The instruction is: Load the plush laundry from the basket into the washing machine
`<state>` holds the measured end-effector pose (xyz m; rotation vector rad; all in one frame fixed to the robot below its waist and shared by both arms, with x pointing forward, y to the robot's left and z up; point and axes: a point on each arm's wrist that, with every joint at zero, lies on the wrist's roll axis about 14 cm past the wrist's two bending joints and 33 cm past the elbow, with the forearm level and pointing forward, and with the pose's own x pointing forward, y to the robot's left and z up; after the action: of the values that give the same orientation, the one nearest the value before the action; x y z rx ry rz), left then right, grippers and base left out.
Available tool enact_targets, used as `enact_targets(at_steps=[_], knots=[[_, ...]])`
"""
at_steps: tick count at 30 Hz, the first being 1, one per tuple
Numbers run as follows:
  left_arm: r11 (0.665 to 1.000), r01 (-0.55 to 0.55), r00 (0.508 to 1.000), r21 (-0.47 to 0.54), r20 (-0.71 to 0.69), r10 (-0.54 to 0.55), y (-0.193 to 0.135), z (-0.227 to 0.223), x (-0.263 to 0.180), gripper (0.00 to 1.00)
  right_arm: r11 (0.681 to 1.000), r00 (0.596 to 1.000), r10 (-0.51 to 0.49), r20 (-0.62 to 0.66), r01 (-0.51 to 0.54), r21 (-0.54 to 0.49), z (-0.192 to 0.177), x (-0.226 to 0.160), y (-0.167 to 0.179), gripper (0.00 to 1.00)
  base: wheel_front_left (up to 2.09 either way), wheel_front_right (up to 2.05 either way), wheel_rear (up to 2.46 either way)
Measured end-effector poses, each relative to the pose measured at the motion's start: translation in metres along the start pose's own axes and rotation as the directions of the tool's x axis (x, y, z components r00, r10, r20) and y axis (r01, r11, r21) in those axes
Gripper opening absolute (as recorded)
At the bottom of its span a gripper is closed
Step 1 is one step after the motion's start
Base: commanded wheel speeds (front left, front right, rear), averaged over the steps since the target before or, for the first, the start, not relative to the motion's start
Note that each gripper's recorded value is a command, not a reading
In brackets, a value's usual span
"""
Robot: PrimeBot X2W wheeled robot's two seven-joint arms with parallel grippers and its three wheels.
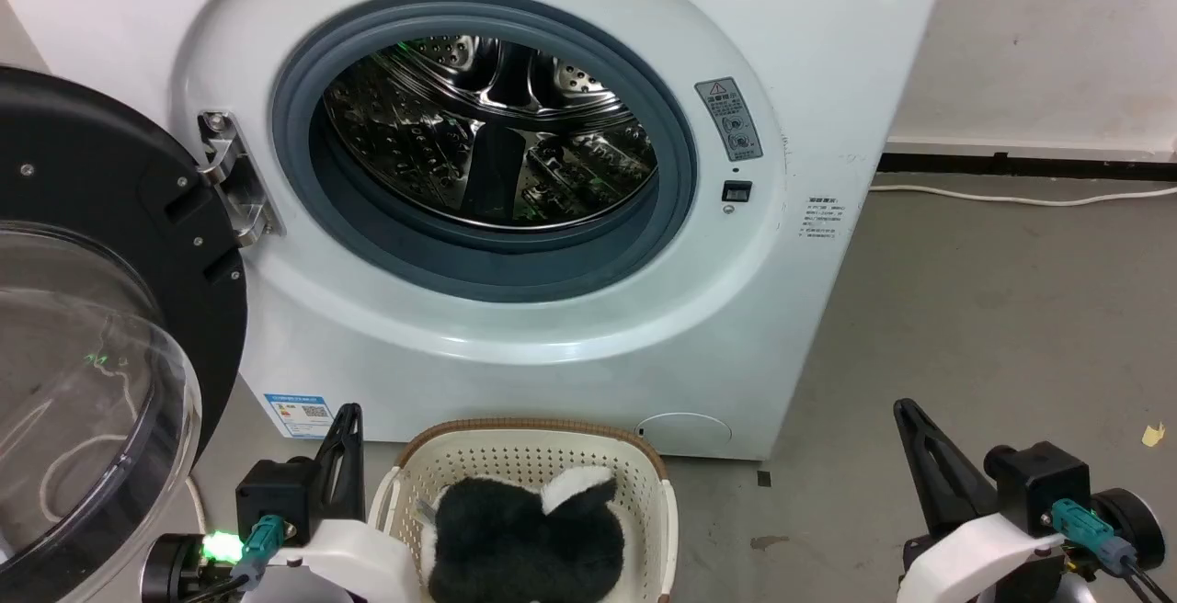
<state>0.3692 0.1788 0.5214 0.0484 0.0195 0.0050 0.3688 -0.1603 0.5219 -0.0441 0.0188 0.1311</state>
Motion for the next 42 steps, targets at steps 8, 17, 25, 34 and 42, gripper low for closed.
enact_targets(at_steps=[8,17,25,34,42], knots=[[1.000,0.000,1.000,0.000,0.000,0.000,0.000,0.000,0.000,0.00,1.000,1.000,0.000,0.000,0.000,0.000,0.000,0.000,0.000,0.00,0.00,0.00,0.00],[1.000,0.000,1.000,0.000,0.000,0.000,0.000,0.000,0.000,0.00,1.000,1.000,0.000,0.000,0.000,0.000,0.000,0.000,0.000,0.00,0.00,0.00,0.00],[1.000,-0.001,1.000,0.000,-0.001,0.001,0.000,0.000,0.000,1.00,1.000,1.000,0.000,-0.001,0.000,0.001,0.000,0.000,0.000,1.00,0.00,0.00,0.00],[1.000,0.020,1.000,-0.001,-0.003,-0.020,-0.009,-0.003,0.001,1.00,1.000,1.000,-0.018,0.004,0.018,0.012,-0.001,-0.001,-0.006,1.00,0.00,0.00,0.00],[0.998,0.059,0.997,-0.018,-0.046,-0.060,-0.023,-0.020,0.005,1.00,0.999,0.999,-0.037,0.000,0.037,0.028,-0.006,-0.001,-0.012,1.00,0.00,0.00,0.00]])
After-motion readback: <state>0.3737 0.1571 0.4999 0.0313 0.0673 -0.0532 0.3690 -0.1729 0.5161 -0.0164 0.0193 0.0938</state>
